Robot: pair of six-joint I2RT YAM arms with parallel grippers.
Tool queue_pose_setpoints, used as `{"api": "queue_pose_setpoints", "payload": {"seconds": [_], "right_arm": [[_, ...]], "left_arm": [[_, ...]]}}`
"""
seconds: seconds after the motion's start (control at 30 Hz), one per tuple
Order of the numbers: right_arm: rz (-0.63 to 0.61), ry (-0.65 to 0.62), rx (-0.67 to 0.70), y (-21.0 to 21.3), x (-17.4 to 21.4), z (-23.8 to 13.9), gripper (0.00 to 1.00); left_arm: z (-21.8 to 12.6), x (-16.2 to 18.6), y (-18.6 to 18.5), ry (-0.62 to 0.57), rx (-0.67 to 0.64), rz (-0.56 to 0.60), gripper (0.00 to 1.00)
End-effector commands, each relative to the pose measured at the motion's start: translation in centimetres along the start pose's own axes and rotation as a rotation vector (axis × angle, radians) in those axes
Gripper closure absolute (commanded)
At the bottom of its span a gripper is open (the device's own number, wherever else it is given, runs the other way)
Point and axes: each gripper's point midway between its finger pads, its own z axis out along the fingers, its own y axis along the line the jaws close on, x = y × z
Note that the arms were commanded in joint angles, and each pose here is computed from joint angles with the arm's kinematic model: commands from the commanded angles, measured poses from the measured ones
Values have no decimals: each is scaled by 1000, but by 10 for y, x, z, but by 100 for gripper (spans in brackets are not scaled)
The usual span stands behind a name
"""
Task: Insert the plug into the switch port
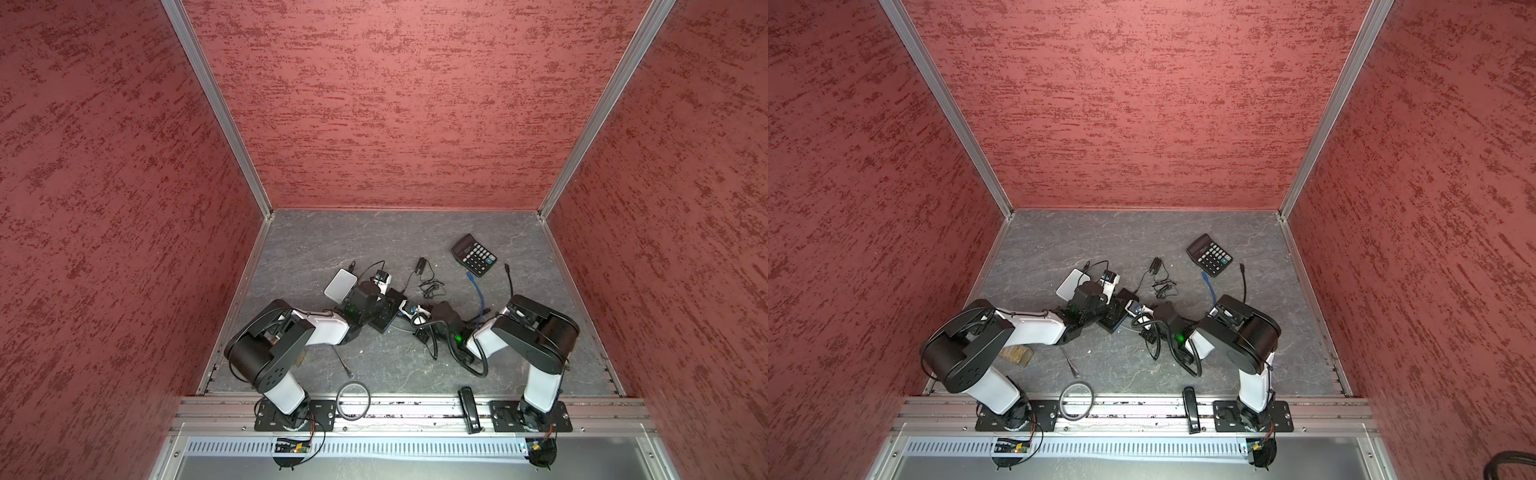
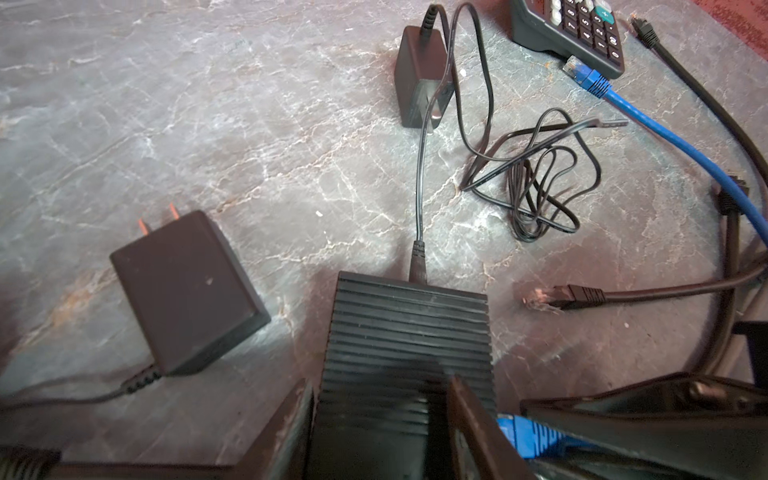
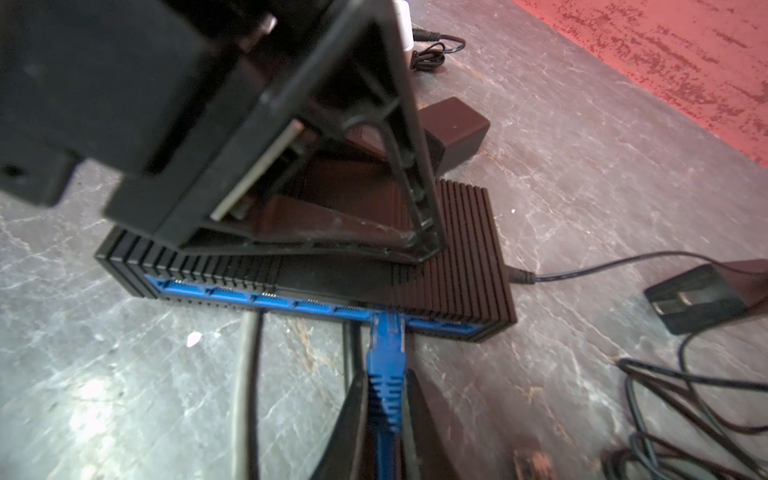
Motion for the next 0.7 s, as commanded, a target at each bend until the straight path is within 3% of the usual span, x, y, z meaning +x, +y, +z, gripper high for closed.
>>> {"api": "queue_pose_setpoints", "payload": {"seconds": [0.0,0.27,0.43,0.67], "right_arm": [[-53,-214,-77,16,-67,15,99],[-19,-180,-108,22,-55,13,95],[8,-140,-58,13,-48,11,80],[42,-86,26,-1,-38,5,65]], "left_arm": [[-15,57,-102,224,470,31,49],[-12,47,-56,161,227,-37,48],[-14,38,-20,135,68,-82,47],[-14,28,-13,125,25,-63,44]]}}
